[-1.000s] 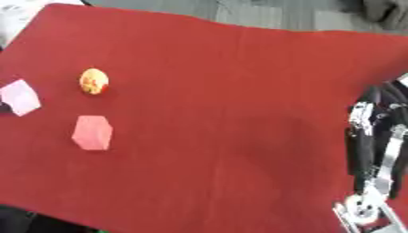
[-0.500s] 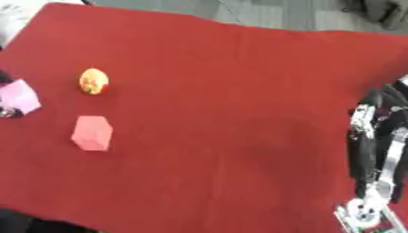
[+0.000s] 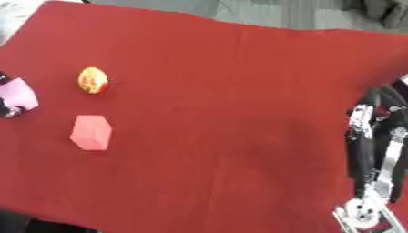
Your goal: Pick up the objects with one hand, pass them to the other hand, and then place them into the box on the other side of the table.
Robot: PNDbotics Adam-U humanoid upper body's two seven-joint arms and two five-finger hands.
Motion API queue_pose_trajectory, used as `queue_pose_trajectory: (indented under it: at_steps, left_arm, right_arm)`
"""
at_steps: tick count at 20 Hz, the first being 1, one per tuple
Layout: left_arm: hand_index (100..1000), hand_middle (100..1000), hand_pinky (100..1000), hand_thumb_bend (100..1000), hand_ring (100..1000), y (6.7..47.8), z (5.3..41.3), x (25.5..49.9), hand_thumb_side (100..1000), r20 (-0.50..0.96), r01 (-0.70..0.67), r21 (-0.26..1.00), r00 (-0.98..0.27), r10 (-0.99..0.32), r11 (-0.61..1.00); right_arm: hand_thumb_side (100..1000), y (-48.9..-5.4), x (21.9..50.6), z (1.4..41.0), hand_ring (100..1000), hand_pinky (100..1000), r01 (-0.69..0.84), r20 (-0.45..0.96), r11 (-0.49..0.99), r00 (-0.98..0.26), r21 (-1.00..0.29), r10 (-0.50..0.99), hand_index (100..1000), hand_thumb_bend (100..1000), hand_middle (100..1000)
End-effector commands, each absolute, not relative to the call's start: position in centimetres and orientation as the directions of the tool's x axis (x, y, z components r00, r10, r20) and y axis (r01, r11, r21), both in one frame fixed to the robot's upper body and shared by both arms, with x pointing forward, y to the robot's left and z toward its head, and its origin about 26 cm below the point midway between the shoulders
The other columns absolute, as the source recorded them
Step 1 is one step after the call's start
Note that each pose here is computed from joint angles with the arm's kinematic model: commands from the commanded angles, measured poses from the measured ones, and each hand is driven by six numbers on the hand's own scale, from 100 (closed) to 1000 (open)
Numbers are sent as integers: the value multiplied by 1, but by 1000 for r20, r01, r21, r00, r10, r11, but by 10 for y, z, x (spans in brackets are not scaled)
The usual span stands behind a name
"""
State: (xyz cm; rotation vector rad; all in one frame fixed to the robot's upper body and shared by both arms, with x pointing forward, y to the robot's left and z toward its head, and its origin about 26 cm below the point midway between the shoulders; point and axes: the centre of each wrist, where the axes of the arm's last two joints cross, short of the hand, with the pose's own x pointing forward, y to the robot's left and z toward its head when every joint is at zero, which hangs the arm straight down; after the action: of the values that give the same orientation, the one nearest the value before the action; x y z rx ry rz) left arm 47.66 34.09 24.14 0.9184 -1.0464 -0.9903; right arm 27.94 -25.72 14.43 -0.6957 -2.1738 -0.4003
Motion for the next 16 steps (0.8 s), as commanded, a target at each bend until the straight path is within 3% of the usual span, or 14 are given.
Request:
queue_pose_trajectory:
  at_steps: [1,8,16]
  left_arm:
    - [579,731,925,270,863,344,265,474,100,240,164,949,174,-955,269]
    - [533,690,886,225,824,326,301,461,100,225,147,961,71,-972,233]
    - [497,660,863,139,790,297,336,430,100,273,115,958,-110,-956,261]
  right_arm:
    - [781,-257,278,149,574,717,597,766,800,-540,56,350,743,100,877]
    - [781,-259,277,148,574,718,602,767,797,-533,48,357,744,100,877]
    - [772,-262,277,149,576,717,603,757,797,-541,45,367,746,100,878]
